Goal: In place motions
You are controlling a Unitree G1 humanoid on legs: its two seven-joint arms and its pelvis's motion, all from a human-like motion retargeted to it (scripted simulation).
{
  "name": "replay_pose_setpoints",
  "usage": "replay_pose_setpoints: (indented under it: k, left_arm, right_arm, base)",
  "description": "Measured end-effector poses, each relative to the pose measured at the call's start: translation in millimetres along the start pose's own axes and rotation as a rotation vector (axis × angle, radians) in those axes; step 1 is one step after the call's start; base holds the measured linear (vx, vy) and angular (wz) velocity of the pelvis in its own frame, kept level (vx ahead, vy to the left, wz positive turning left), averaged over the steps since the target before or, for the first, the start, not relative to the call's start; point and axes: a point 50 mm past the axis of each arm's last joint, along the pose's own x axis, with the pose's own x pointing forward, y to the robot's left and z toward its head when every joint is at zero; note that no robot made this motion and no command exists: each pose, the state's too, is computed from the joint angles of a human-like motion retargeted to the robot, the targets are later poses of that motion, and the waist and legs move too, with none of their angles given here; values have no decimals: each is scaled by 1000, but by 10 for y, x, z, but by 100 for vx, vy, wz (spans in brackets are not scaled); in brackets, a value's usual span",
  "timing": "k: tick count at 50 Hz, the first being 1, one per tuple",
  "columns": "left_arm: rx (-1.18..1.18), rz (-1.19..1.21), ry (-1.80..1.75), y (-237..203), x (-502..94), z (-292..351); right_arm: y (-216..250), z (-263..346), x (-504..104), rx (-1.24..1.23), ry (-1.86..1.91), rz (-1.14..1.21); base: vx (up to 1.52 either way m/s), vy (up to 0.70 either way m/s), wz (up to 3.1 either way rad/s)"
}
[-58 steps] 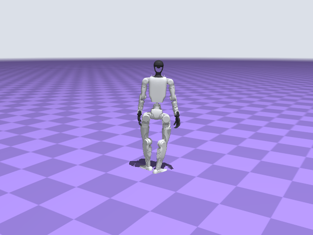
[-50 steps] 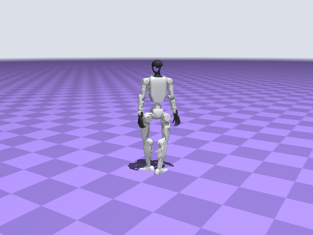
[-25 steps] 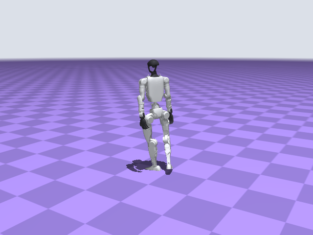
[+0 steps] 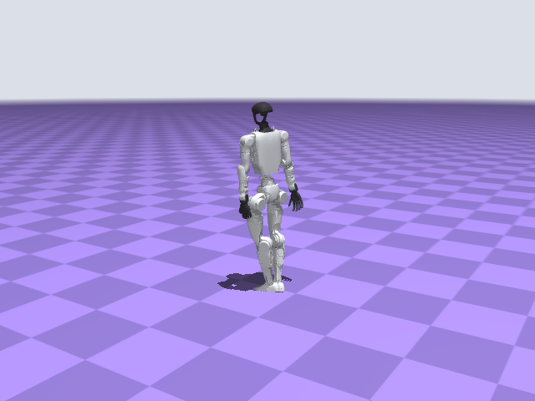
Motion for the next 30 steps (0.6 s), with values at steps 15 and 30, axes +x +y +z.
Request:
replay_pose_setpoints:
  k: [15,30]
  left_arm:
    - [-86,99,222,362,-77,-666]
    - [-91,12,71,196,-20,-283]
  right_arm:
    - [-47,746,-164,-72,-282,-4]
    - [-116,510,-109,-84,-162,-8]
  base:
    - [1,0,2]
    - [-4,2,-21]
